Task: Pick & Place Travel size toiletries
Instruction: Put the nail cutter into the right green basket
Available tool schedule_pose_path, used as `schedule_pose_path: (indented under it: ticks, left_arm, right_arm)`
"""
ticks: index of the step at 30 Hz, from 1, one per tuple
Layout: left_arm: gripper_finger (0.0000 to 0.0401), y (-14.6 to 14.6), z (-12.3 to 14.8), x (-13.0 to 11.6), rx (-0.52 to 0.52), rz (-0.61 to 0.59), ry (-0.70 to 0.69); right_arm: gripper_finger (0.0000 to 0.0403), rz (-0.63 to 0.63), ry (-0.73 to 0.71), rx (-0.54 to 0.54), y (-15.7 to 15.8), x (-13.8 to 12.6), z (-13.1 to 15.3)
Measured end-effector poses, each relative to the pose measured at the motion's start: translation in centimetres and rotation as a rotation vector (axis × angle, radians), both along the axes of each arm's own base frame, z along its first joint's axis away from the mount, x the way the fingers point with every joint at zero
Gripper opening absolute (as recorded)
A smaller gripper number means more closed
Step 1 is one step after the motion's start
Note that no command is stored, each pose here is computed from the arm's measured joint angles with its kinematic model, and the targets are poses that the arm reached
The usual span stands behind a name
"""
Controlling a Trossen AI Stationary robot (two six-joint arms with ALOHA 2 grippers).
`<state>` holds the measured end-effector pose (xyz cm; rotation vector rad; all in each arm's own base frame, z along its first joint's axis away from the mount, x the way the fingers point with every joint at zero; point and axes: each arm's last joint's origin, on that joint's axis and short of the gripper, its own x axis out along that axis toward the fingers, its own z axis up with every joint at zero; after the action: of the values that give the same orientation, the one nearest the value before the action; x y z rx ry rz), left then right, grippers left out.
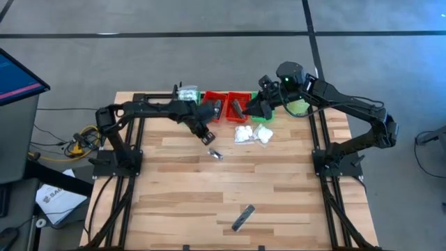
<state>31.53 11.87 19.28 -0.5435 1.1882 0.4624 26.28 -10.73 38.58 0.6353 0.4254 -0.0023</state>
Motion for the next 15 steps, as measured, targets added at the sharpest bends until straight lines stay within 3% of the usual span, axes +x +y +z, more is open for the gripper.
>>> schedule_pose_path:
  ticks: [10, 15]
  left_arm:
    - [0.0, -5.5, 0.1, 1.8, 0.037, -0.255, -0.023]
    - [0.0006, -6.6, 0.4, 2.8, 0.14, -0.393, -0.096]
  right_arm:
    - [0.0281, 0.046, 0.201, 0.074, 1.5, -0.6, -1.8]
    - [0.0281, 0.027, 0.292, 0.113, 3.1, -0.5, -2.3]
